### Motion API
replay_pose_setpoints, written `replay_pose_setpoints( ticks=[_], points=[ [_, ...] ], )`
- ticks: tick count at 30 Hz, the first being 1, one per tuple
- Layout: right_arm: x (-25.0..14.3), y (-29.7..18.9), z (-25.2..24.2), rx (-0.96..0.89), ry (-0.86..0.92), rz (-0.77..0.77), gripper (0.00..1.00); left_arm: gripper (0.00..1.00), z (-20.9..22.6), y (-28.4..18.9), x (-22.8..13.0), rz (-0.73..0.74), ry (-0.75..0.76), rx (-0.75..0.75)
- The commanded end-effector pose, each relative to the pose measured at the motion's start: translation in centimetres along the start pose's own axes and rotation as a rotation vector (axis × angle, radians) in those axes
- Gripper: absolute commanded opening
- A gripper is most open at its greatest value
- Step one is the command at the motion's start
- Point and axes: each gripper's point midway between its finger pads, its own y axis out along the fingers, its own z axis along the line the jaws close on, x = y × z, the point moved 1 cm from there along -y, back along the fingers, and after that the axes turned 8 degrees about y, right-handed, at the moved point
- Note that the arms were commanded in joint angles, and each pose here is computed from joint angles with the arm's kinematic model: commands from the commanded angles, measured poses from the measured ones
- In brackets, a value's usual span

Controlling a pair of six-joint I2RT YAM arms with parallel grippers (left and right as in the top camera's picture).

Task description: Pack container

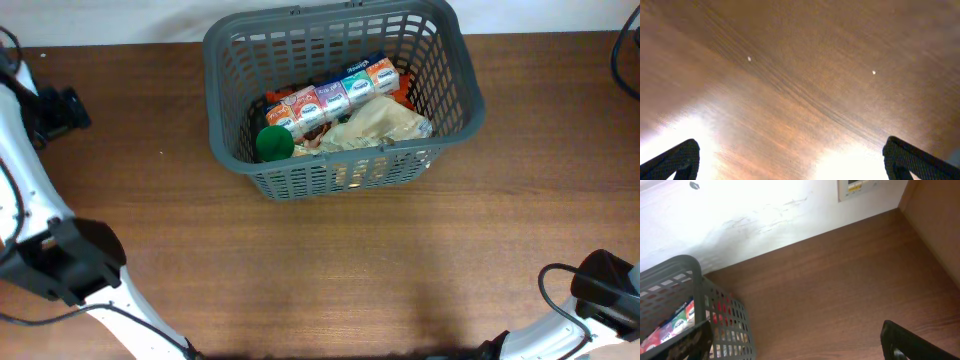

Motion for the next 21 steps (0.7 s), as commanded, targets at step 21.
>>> replay_pose_setpoints(
  ticks=[21],
  points=[
    [-0.2,-3.4,3.7,0.046,-0.068,-0.061,0.99,0.99,-0.6,4.1,-0.7,0.071,-0.014,-0.032]
  ],
)
